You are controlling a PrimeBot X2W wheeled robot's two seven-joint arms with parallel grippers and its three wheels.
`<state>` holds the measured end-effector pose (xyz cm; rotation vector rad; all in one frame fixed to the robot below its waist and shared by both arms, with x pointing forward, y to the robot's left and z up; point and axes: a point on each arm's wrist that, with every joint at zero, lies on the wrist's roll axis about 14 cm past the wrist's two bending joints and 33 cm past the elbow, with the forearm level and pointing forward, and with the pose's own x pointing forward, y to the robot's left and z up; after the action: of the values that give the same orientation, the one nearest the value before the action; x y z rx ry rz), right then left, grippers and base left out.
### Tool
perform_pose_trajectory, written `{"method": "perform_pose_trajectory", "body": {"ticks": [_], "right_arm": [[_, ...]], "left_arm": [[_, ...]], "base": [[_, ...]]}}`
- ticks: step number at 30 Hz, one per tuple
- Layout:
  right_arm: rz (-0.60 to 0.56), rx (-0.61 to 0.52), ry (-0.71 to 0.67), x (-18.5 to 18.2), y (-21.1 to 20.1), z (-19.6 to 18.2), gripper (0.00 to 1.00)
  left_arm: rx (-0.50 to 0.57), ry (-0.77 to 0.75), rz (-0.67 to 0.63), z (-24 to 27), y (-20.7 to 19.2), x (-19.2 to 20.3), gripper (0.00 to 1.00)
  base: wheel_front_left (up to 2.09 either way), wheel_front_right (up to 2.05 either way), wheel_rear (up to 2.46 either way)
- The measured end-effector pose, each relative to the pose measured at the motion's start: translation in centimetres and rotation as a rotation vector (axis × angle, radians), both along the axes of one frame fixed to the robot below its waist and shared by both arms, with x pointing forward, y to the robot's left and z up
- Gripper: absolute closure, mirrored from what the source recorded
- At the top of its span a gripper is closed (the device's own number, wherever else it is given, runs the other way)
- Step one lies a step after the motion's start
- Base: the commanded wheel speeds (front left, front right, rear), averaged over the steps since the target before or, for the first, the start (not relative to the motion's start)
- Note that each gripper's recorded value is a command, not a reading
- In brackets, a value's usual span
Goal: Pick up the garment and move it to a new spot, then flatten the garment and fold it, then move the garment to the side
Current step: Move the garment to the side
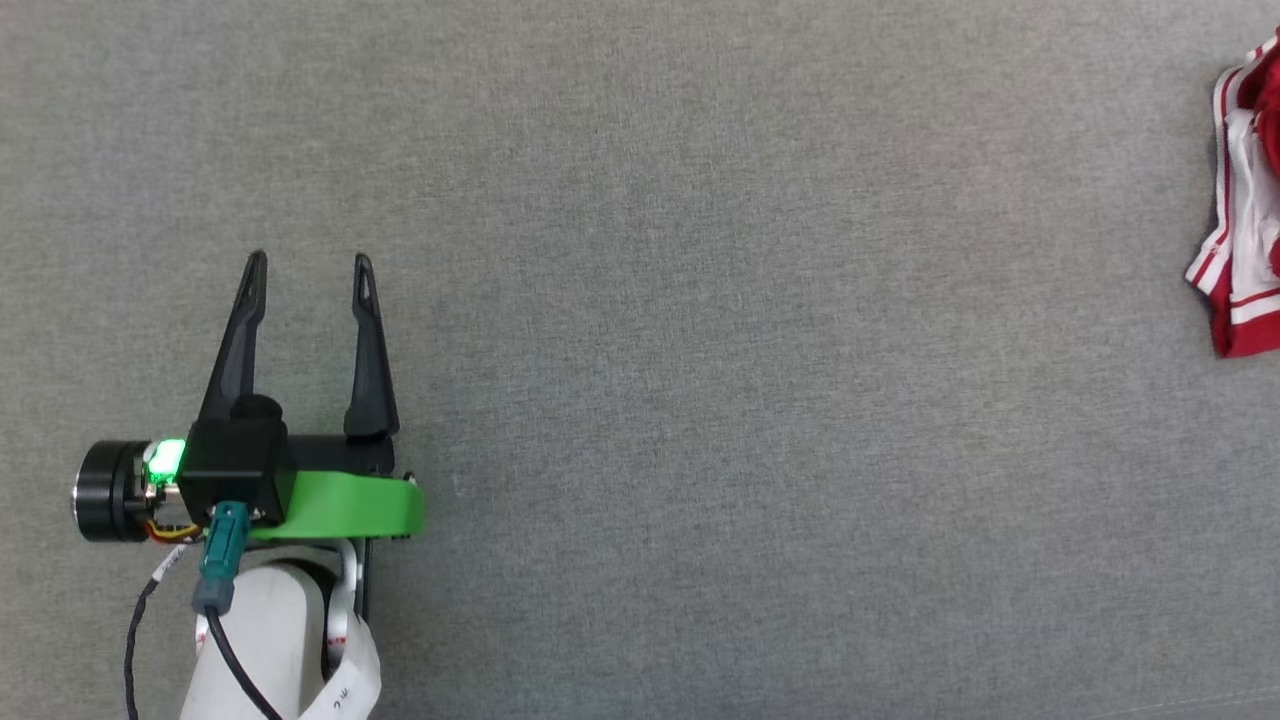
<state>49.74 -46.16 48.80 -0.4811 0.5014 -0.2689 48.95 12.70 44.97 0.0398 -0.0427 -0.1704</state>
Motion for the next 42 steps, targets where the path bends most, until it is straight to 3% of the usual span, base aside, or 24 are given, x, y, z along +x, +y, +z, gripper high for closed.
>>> {"method": "perform_pose_trajectory", "body": {"ticks": [9, 10, 18, 29, 42], "right_arm": [[0.253, 0.013, -0.491, 2.4, 8.4, 10.0, 0.0], [0.321, 0.04, -0.609, 2.0, 11.6, 12.2, 0.0], [0.476, 0.198, -0.82, -0.7, 21.3, 14.9, 0.0], [0.559, 0.431, -0.766, -5.1, 29.7, 10.6, 0.0], [0.482, 0.545, -0.633, -9.4, 30.8, 5.0, 0.0]], "left_arm": [[0.007, -0.008, 0.052, 2.3, 1.7, -3.5, 0.0], [0.009, -0.021, 0.065, 3.2, 2.1, -4.4, 0.0], [0.005, -0.048, 0.122, 5.0, 3.7, -6.5, 0.0], [0.013, -0.064, 0.188, 6.1, 5.9, -9.3, 0.0], [0.006, -0.091, 0.2, 7.2, 6.3, -11.0, 0.0]], "base": [[0.0, 0.0, 0.0], [0.0, 0.0, 0.0], [0.0, 0.0, 0.0], [0.0, 0.0, 0.0], [0.0, 0.0, 0.0]]}}
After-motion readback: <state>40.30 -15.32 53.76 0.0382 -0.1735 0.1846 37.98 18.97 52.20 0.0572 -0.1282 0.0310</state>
